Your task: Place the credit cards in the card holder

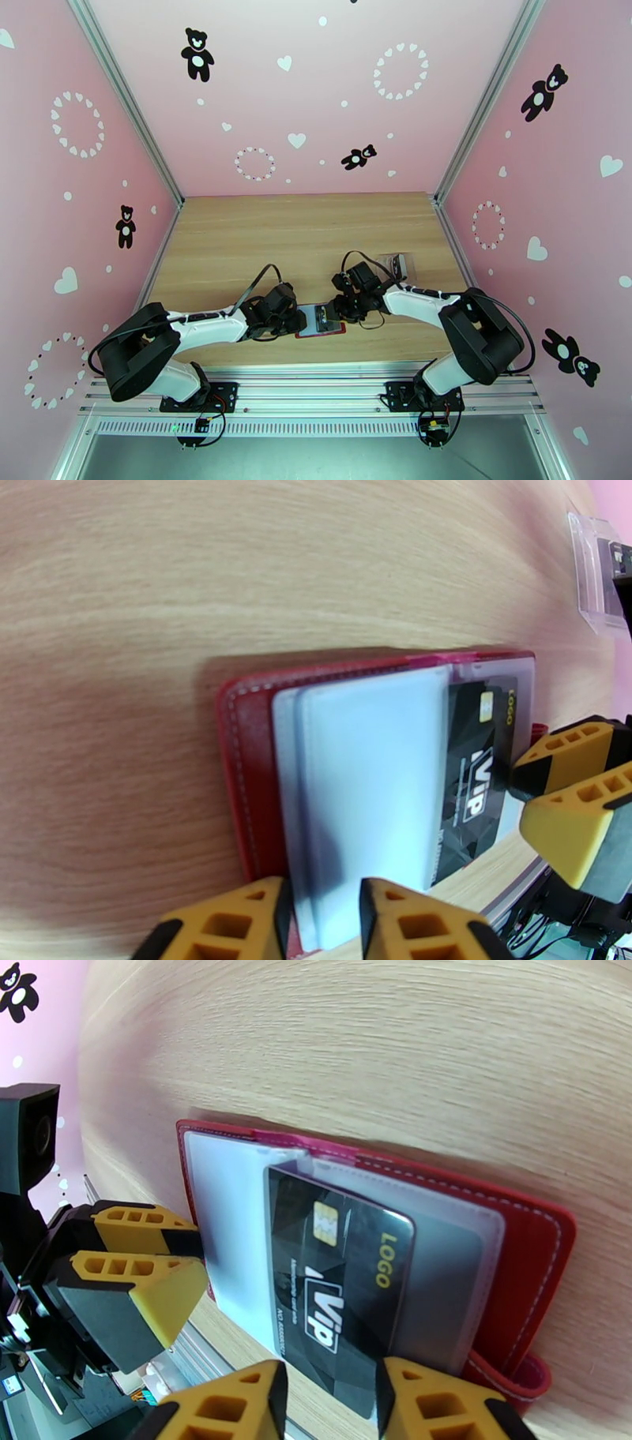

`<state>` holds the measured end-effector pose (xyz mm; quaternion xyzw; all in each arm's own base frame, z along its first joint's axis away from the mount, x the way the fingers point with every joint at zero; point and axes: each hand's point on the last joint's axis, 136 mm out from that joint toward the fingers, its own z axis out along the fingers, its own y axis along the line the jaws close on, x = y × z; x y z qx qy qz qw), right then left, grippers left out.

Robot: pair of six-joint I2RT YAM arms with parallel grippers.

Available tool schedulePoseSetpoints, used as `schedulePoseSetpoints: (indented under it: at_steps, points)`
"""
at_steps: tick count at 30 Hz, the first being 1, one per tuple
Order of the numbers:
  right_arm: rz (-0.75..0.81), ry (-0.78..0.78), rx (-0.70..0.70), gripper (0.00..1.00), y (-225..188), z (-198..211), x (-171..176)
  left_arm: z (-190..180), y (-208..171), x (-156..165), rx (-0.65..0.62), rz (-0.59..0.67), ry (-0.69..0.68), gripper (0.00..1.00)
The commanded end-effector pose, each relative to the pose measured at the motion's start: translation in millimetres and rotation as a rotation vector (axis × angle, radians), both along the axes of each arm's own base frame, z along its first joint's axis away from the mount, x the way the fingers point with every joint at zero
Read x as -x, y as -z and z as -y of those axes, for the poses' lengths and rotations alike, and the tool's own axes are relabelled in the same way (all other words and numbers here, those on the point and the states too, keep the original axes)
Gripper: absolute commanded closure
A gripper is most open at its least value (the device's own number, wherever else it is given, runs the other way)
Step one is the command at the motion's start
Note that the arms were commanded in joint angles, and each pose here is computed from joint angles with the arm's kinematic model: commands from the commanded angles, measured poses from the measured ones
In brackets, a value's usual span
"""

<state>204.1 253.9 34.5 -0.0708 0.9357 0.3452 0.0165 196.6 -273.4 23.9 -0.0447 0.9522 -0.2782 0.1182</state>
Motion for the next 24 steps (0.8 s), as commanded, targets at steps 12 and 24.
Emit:
schedulePoseSetpoints:
  at_steps: [12,24]
  points:
    - [0.061,0.024,0.107,0.6,-4,5,-11,-1,5,2,-0.031,0.008,0.016,0.7]
    - [0.059,0.005,0.126,0.59,3,-3,-11,0,5,2,-0.031,0.008,0.016,0.7]
